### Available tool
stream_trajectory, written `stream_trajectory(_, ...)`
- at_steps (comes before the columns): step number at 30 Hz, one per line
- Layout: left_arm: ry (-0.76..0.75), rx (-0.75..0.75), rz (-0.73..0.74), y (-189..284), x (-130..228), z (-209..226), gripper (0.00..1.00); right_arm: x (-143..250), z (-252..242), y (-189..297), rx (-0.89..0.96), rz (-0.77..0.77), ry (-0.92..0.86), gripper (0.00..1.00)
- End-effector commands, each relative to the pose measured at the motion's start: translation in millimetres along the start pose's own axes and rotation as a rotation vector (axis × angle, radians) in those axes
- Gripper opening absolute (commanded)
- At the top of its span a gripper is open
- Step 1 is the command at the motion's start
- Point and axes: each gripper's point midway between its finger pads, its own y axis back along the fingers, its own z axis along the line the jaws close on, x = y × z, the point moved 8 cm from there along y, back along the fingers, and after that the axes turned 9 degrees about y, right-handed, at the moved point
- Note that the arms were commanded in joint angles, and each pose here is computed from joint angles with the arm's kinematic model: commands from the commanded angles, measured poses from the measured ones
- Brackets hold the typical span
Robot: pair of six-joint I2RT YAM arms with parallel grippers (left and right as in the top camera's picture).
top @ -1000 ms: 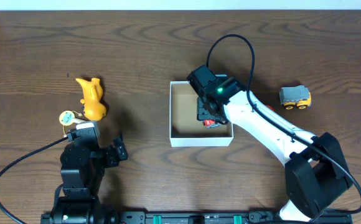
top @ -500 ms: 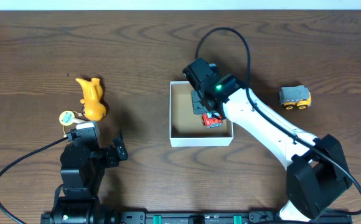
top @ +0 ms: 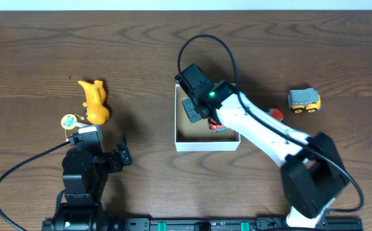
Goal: Pack container
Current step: 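Lower the fire truck into the box and open the right gripper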
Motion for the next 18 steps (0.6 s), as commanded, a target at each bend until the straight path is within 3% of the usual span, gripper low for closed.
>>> stream_trajectory(1, 0.012, 0.003, -0.022, 4.4, -7.7, -1.8, 0.98, -4.3, -2.6, -13.7, 0.054, -0.002, 0.025, 0.01)
stream_trajectory(18, 0.012, 0.003, -0.023, 4.4, -7.8, -1.8, 0.98, -0.8, -34.8, -38.0, 0.265, 0.009, -0.191, 0.01)
